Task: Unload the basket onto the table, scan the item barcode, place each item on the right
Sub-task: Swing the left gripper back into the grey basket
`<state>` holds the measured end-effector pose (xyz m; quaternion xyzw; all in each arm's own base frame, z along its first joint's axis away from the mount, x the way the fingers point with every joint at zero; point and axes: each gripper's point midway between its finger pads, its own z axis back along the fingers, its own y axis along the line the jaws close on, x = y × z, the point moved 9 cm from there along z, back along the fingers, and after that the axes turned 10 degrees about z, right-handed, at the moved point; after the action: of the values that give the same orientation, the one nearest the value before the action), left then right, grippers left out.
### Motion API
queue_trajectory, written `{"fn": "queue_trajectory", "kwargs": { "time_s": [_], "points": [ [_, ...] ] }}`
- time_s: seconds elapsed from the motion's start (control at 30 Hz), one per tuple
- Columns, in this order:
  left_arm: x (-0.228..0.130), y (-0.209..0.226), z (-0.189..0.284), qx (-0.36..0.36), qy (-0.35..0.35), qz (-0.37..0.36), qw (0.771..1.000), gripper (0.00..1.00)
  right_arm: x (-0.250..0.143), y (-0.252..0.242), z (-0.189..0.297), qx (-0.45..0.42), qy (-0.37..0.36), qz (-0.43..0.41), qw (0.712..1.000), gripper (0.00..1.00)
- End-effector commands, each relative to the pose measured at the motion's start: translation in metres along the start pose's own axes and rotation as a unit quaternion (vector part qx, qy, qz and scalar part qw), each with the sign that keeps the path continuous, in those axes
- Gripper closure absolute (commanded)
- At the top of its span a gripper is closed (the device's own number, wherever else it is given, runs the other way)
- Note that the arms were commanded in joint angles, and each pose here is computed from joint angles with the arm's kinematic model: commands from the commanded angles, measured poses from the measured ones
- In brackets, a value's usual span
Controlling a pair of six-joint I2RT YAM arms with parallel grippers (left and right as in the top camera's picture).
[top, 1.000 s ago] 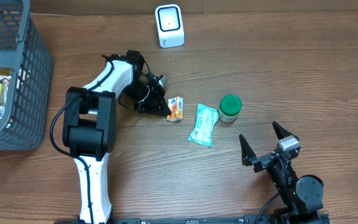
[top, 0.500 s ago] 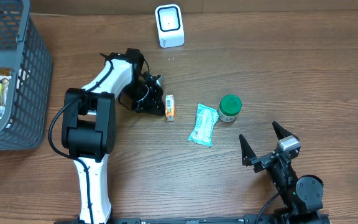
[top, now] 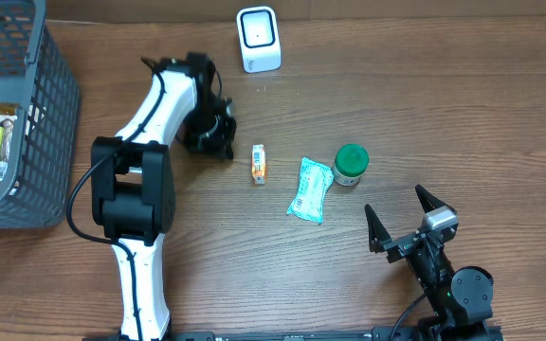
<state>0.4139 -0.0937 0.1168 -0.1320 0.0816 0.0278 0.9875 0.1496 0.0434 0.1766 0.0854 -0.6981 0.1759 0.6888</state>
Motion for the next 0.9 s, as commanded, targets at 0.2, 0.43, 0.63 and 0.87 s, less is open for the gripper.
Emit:
{"fn": "queue_trajectory", "kwargs": {
  "time_s": [0.2,0.43,0.63,0.87],
  "points": [
    [0.000,-0.006,0.233,0.093,-0.362,0.029,0.927,0.77,-0.003,0.000,0.000,-0.004,0.000,-0.002,1.000,0.00],
    [-0.060,0.017,0.373,0.177,-0.579,0.056,0.794,0.00,-0.003,0.000,0.000,-0.004,0.000,-0.002,1.000,0.00],
    [-0.093,0.061,0.421,0.258,-0.623,0.077,0.734,0.00,-0.003,0.000,0.000,-0.004,0.000,-0.002,1.000,0.00],
    [-0.093,0.150,0.413,0.296,-0.568,0.164,0.750,0.00,-0.003,0.000,0.000,-0.004,0.000,-0.002,1.000,0.00]
  ]
}}
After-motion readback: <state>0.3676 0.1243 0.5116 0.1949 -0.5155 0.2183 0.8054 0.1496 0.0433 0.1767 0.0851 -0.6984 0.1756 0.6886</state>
